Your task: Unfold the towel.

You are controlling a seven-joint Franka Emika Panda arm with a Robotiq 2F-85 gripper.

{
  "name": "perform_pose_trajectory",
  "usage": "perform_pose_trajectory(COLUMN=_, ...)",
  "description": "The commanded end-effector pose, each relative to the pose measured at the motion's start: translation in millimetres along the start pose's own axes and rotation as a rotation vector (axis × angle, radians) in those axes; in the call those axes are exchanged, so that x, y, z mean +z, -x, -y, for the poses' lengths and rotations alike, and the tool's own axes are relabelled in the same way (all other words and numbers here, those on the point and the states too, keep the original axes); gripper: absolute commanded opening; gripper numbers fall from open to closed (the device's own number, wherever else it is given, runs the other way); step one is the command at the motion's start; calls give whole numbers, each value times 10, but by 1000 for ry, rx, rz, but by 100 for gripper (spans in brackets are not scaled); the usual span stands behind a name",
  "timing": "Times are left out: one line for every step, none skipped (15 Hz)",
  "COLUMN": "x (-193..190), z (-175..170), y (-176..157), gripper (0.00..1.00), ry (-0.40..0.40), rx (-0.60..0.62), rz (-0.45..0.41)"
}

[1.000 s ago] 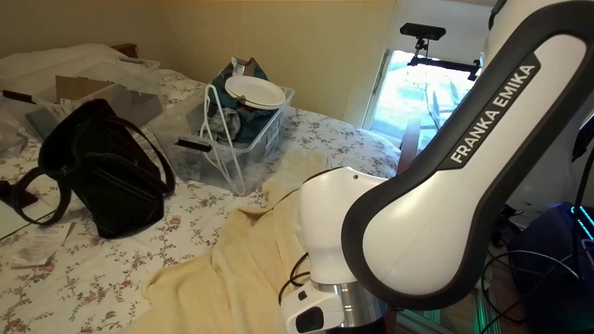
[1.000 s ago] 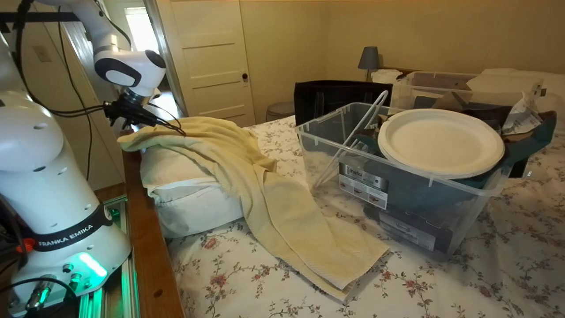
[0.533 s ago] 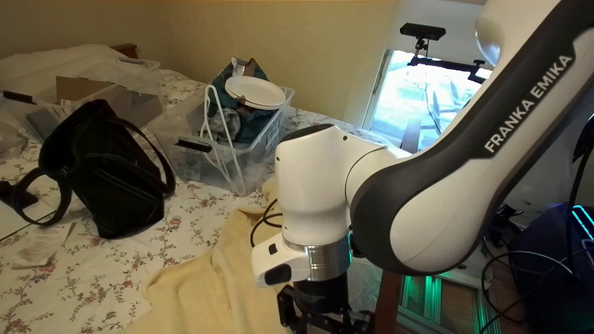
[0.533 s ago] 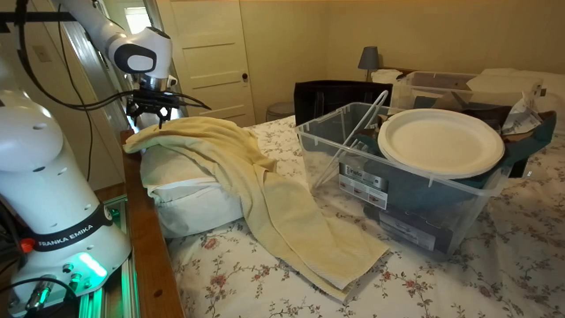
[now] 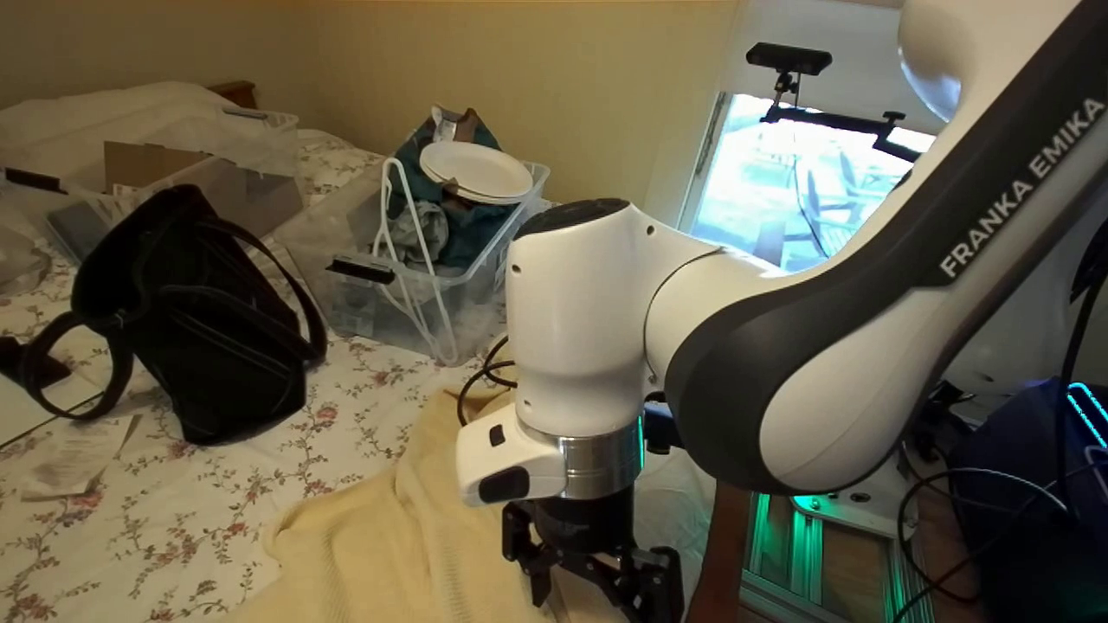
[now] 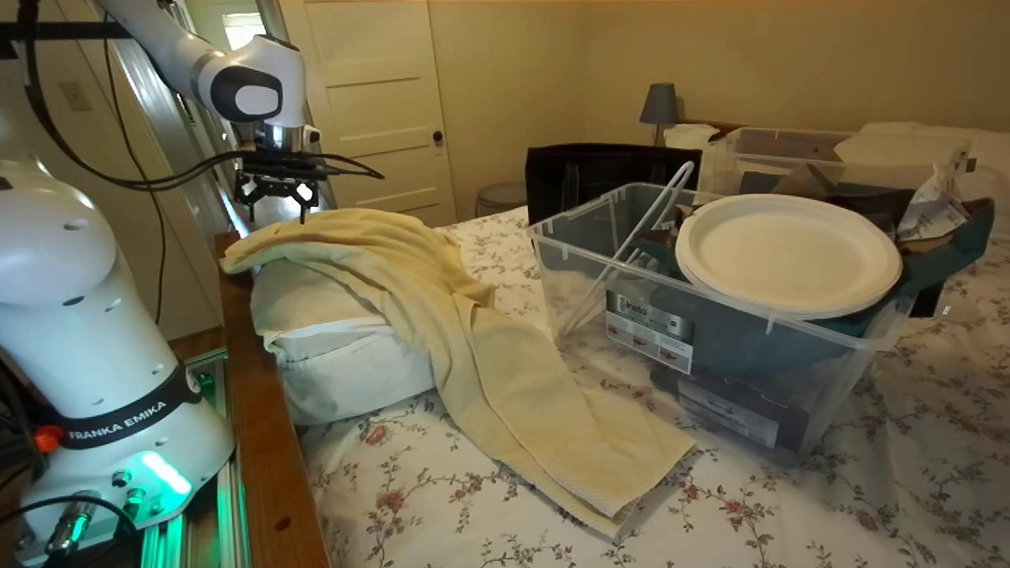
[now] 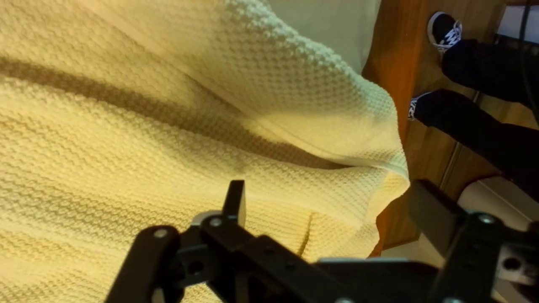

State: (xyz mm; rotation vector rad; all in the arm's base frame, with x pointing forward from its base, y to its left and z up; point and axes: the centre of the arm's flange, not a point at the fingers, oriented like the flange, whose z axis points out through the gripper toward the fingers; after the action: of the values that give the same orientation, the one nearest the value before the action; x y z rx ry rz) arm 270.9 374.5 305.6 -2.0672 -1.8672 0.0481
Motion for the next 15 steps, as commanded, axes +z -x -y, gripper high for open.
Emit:
perform_pose_trajectory(x=-41, z=-176, y=161, gripper=100, ry=74, rx=95, rz=130)
perform_pose_trajectory(x=-64, z=-257, y=266, gripper=100, ry=104, rx=119, rz=169)
perform_pose_trajectory(x=-109, z=-343, y=382, gripper=100, ry=135, rx=140, rz=208)
perform_pose_trajectory(x=-137, z=-421, y=481, gripper=100, ry=163, rx=160, rz=250)
perform_pose_trajectory(x=-177, z=-510, y=560, gripper=100, ry=195, rx=179, rz=290)
perform_pose_trajectory(x=-213, z=-609, y=630, gripper=100, ry=220, rx=194, rz=336)
perform_pose_trajectory(x=-243, z=-691, y=689, gripper=100, ry=236, rx=196, rz=368)
perform_pose_trajectory(x=-271, z=-759, y=742, gripper=100, ry=246, rx=199, rz=392)
perform_pose_trajectory(x=-296, z=-827, y=776, gripper=100, ry=237, rx=191, rz=410)
perform_pose_trajectory(x=-311, z=-884, y=813, gripper=100, ry=223, rx=183, rz=427)
perform_pose_trajectory(x=-320, z=-937, y=840, gripper=100, ry=210, rx=174, rz=432)
perform_pose_trajectory(x=-320, z=-988, y=853, gripper=100, ry=198, rx=162, rz=428)
perform_pose_trajectory(x=-311, z=-1039, y=837, gripper=100, ry=187, rx=141, rz=416)
perform_pose_trajectory(x=-297, z=-1079, y=821, gripper=100, ry=179, rx=121, rz=406)
perform_pose_trajectory(x=-276, z=-1130, y=803, gripper=100, ry=174, rx=99, rz=409)
